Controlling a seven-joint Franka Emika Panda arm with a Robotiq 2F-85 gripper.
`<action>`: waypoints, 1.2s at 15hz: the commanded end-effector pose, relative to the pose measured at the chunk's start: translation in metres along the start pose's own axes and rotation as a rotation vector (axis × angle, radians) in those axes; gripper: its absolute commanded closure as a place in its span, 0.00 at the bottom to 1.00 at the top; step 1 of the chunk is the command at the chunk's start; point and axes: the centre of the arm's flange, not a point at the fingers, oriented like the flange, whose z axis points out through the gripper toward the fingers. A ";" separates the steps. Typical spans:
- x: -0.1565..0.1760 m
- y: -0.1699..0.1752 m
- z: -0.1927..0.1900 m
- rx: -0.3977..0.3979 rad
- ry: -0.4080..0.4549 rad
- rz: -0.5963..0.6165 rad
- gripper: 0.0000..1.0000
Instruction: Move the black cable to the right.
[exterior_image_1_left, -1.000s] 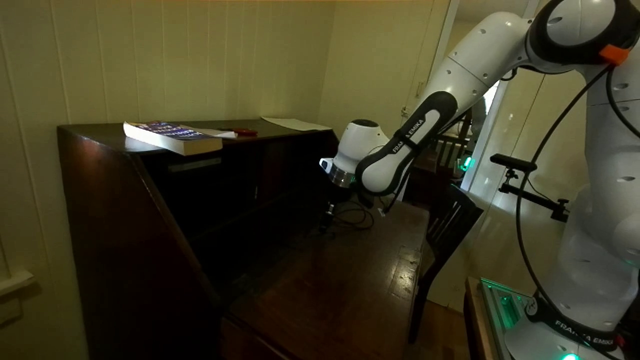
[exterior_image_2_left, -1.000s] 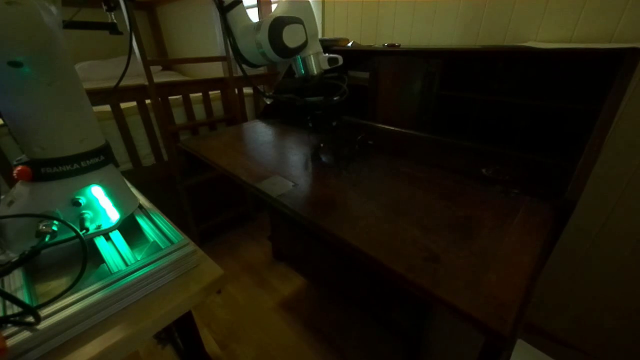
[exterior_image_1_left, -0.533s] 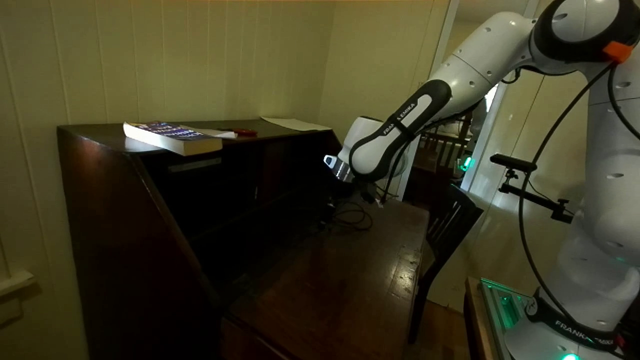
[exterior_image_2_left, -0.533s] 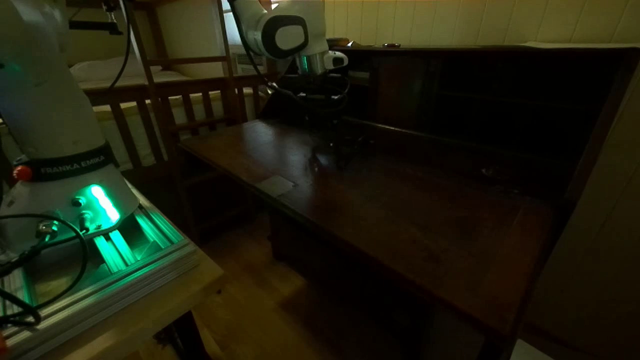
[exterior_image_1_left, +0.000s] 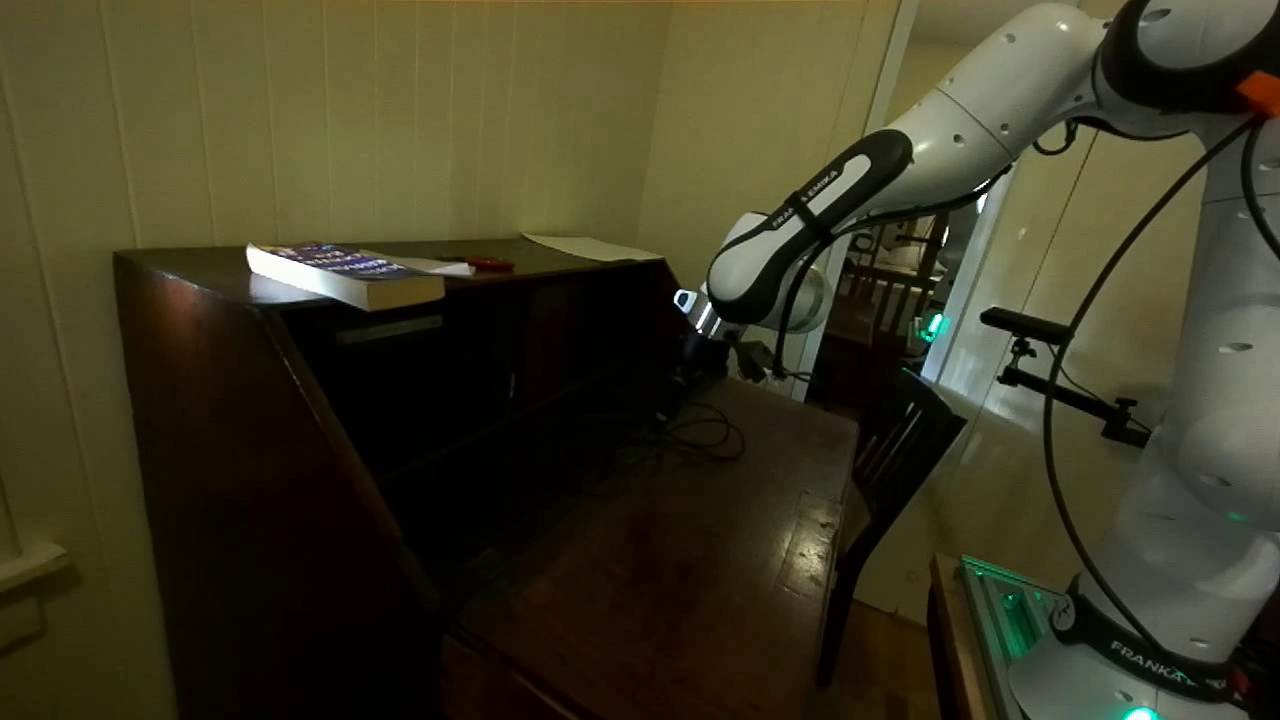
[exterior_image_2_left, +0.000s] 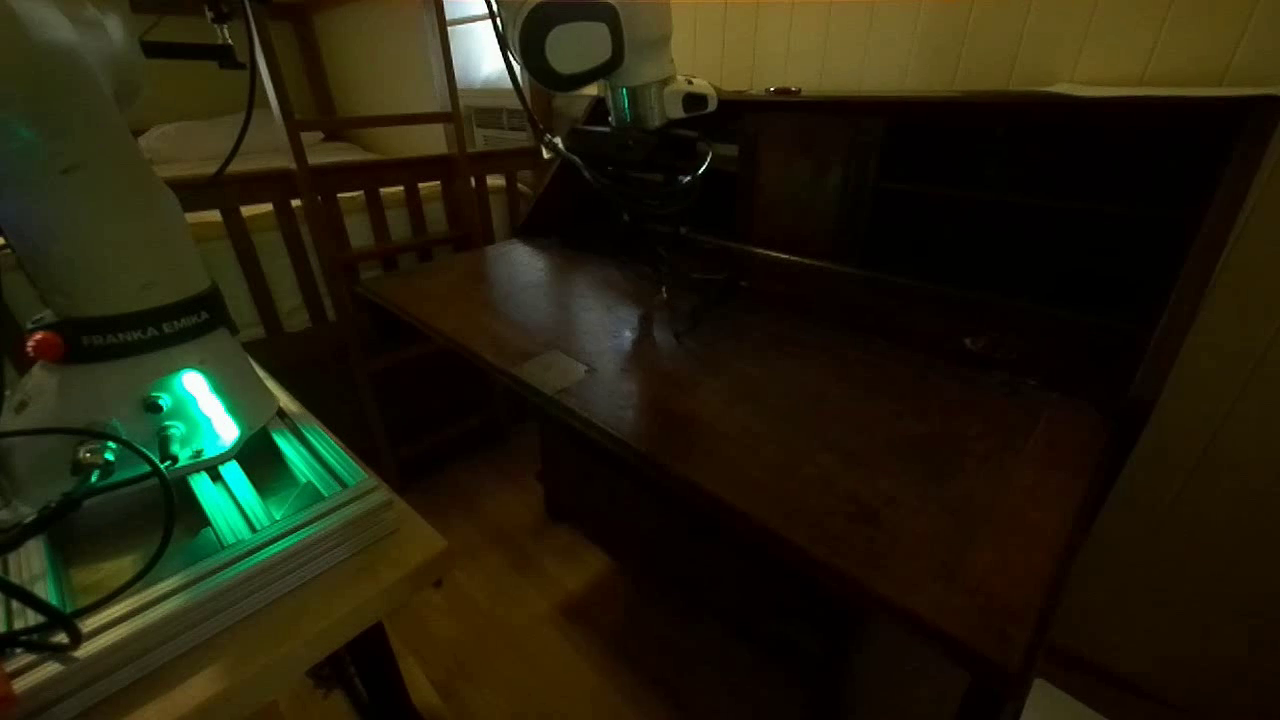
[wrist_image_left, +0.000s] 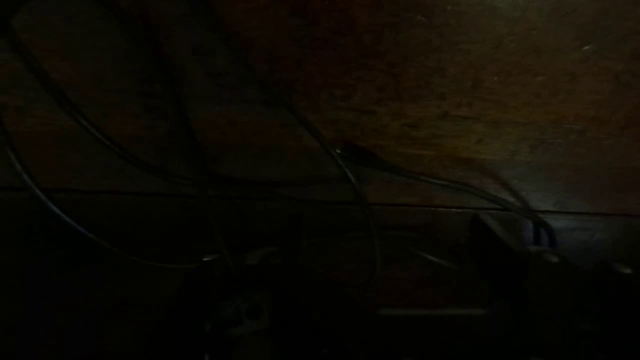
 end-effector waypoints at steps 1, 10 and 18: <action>0.006 0.012 0.000 0.014 0.031 0.065 0.25; 0.042 0.018 0.006 0.022 0.011 0.135 0.00; 0.040 0.011 0.013 0.059 0.009 0.195 0.00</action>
